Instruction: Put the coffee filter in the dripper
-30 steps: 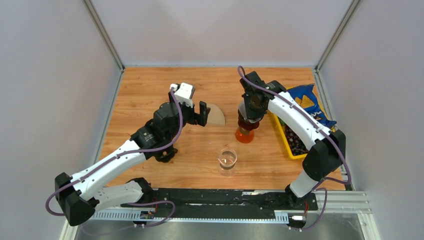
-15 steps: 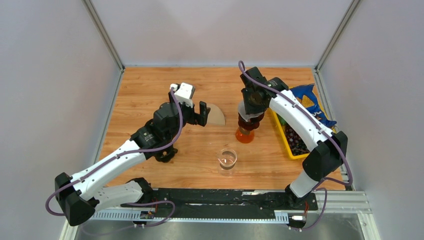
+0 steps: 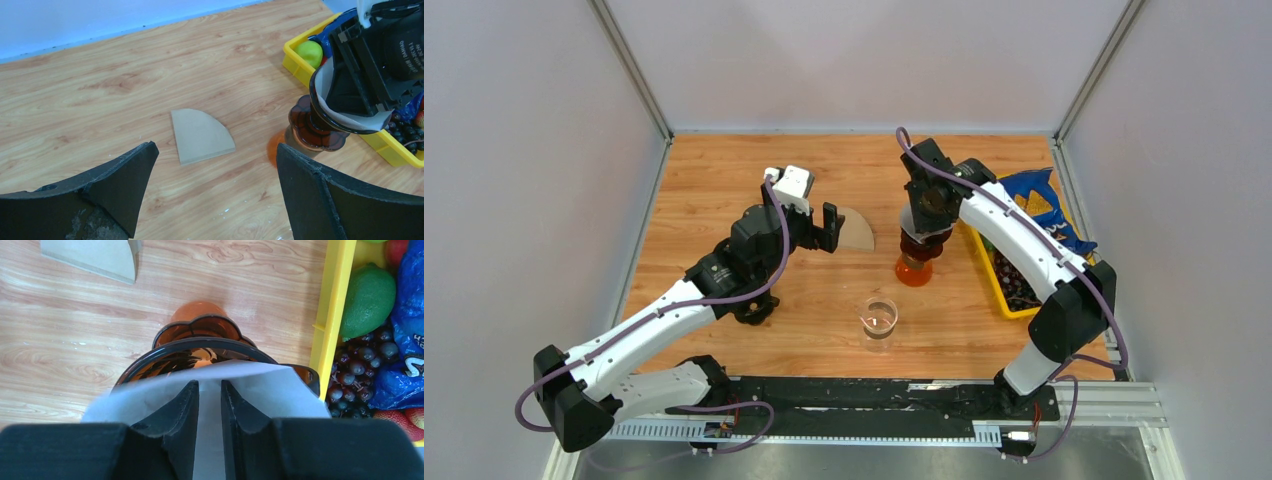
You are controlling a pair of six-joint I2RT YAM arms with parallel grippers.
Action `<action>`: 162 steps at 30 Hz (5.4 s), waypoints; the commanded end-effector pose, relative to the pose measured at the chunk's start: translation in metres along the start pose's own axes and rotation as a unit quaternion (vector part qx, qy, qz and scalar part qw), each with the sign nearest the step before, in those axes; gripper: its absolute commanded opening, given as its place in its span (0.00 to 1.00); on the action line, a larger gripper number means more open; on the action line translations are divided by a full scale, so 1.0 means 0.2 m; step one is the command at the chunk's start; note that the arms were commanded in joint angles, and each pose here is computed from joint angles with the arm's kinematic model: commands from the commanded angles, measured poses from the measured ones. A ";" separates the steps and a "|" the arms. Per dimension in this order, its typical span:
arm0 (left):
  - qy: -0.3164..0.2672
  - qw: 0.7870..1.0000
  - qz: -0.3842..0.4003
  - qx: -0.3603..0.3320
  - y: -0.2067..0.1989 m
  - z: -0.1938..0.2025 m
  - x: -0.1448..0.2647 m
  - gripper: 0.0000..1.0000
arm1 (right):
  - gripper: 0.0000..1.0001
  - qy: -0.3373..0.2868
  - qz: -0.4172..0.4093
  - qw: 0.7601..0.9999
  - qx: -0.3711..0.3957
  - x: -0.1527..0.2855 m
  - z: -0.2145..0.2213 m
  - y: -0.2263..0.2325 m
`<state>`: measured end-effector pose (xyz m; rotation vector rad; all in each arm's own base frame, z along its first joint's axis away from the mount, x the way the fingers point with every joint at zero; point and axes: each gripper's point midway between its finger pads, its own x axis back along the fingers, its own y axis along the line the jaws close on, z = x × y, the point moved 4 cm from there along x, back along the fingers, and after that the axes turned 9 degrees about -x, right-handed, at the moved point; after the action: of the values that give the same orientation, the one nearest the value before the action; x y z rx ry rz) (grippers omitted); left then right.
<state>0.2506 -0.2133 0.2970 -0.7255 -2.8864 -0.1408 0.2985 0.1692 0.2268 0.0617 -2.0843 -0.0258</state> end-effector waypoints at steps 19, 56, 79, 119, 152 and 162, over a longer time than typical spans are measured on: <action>-0.009 1.000 0.001 -0.008 0.01 -0.02 0.00 1.00 | 0.26 0.036 -0.011 0.999 0.033 -0.16 0.16 0.00; -0.014 1.000 0.008 0.001 0.00 -0.02 0.02 1.00 | 0.32 -0.057 -0.021 0.998 0.000 0.04 -0.05 0.01; -0.017 1.000 0.014 0.004 -0.01 -0.03 0.02 1.00 | 0.54 -0.135 -0.036 0.990 -0.013 0.30 -0.16 -0.03; 0.000 1.000 0.006 0.003 -0.01 -0.02 -0.01 1.00 | 1.00 -0.174 0.015 0.978 -0.111 0.30 0.06 -0.37; 0.128 0.943 -0.269 0.148 0.40 0.24 0.36 1.00 | 1.00 -0.407 -0.081 0.896 -0.159 0.75 -0.14 -0.41; 0.167 0.860 -0.410 0.253 0.55 0.50 0.79 1.00 | 1.00 -0.408 -0.034 0.899 -0.155 0.65 -0.07 -0.48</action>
<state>0.1790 -0.0630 0.2540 0.3430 -2.5940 0.2862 0.2453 0.0734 0.3374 -0.0235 -2.8300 -0.5035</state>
